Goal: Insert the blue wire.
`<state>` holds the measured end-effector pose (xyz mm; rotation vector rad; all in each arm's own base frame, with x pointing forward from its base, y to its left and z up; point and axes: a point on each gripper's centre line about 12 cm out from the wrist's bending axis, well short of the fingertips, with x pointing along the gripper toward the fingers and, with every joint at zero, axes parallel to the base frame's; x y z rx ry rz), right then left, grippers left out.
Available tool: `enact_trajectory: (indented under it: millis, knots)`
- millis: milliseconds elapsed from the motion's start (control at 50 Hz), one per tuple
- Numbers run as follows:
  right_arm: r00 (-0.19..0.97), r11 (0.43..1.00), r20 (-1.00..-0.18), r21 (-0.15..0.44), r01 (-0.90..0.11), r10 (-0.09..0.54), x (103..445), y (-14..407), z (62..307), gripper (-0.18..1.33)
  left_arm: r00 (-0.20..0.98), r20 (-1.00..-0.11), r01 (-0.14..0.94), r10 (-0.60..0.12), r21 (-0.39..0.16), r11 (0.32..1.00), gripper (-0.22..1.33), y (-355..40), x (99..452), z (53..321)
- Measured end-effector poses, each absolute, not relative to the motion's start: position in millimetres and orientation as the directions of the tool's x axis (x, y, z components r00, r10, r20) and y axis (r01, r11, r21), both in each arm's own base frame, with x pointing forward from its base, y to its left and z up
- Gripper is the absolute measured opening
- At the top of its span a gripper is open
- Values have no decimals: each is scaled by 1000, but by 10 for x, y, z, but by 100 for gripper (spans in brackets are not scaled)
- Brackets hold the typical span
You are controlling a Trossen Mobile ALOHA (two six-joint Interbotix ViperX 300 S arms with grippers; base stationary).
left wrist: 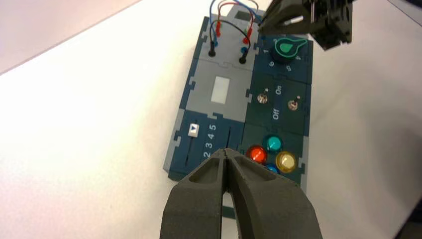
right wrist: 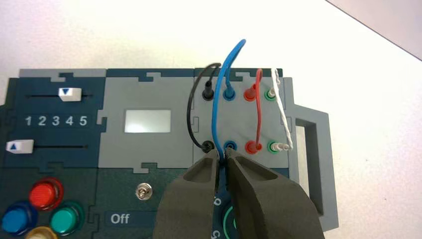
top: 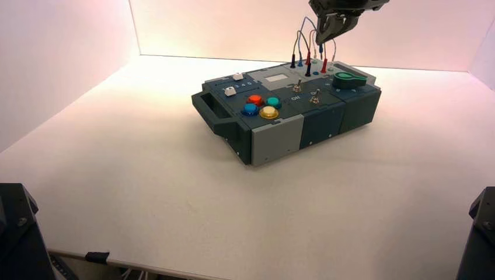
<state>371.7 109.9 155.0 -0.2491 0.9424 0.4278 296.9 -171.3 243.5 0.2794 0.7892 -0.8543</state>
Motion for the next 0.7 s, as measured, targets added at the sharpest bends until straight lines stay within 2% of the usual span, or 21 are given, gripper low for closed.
enact_trajectory:
  millis: [100, 440, 700]
  knots:
    - [526, 892, -816, -29, -451, 240, 3709, 1087, 1516, -1, 409, -710, 771, -573, -67, 633, -16, -1806, 2906, 2411]
    - [570, 900, -788, -49, -432, 231, 3753, 1075, 1493, -1, 414, -710, 749, -569, -89, 656, -17, -1836, 2920, 2361]
    - [574, 906, -788, -51, -421, 223, 3783, 1071, 1379, -1, 401, -722, 749, -564, -96, 656, -16, -1847, 2931, 2298]
